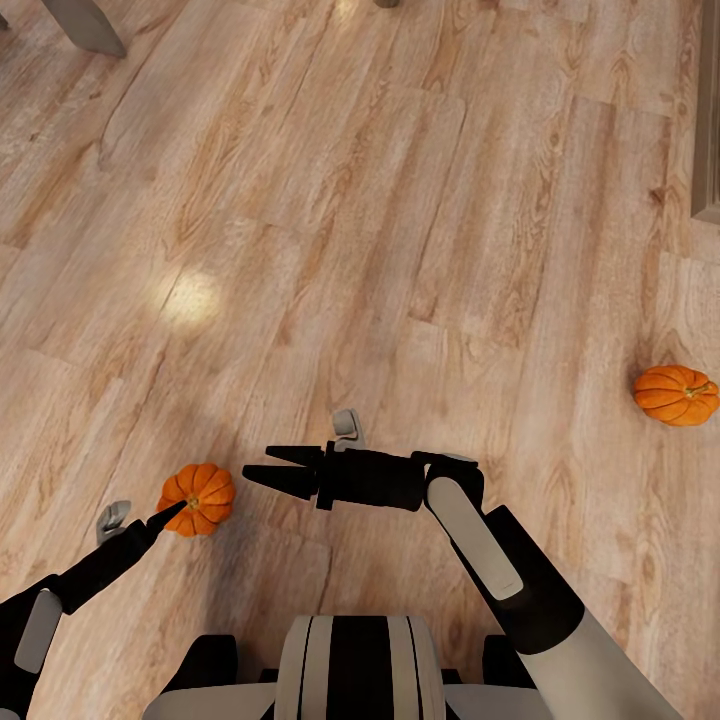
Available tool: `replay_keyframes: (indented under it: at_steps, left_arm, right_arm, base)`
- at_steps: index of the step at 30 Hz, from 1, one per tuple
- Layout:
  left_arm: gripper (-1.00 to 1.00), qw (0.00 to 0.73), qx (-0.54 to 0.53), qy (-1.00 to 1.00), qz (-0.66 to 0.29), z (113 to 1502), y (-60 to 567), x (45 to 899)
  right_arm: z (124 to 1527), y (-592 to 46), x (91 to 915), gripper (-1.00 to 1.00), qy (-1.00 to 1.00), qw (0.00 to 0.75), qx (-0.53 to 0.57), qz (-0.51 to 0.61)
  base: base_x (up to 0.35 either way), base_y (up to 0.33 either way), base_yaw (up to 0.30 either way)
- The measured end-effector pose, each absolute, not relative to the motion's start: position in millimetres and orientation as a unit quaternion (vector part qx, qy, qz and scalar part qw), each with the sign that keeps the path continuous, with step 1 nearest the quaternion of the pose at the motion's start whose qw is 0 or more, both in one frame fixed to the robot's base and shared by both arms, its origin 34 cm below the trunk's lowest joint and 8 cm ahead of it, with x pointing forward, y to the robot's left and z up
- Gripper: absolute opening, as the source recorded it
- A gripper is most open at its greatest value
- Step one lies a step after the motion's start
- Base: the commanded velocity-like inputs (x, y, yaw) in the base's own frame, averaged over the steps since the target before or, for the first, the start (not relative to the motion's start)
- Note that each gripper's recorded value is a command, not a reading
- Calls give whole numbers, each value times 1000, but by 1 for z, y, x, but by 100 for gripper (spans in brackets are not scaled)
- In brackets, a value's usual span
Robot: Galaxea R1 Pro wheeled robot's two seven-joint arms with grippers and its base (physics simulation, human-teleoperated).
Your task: Place each of the two pumpkins and all three candles from the living room inside a cabinet in the living room (use any cabinet), then make sure every cabinet is closed, and position the cauldron so it is next to a table in the living room.
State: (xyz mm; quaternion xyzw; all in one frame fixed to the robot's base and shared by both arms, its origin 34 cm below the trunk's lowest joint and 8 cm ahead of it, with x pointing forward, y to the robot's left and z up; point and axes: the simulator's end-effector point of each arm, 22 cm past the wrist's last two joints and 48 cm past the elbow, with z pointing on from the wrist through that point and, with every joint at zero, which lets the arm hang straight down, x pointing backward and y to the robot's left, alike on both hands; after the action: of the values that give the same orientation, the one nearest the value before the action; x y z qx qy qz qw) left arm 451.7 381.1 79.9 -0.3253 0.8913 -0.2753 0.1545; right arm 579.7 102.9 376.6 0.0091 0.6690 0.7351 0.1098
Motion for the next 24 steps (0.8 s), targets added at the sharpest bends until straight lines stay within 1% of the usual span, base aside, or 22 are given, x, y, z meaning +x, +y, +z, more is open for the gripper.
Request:
replay_keyframes:
  at_steps: [11, 24]
  left_arm:
    - [-100, 155, -325, 891, -275, 80, 381, 452]
    - [-100, 178, -317, 887, -284, 101, 381, 473]
  right_arm:
    - [377, 103, 580, 100, 669, 110, 9, 735]
    - [404, 103, 585, 100, 666, 127, -10, 735]
  base:
    - [0, 0, 0]
    - [0, 0, 0]
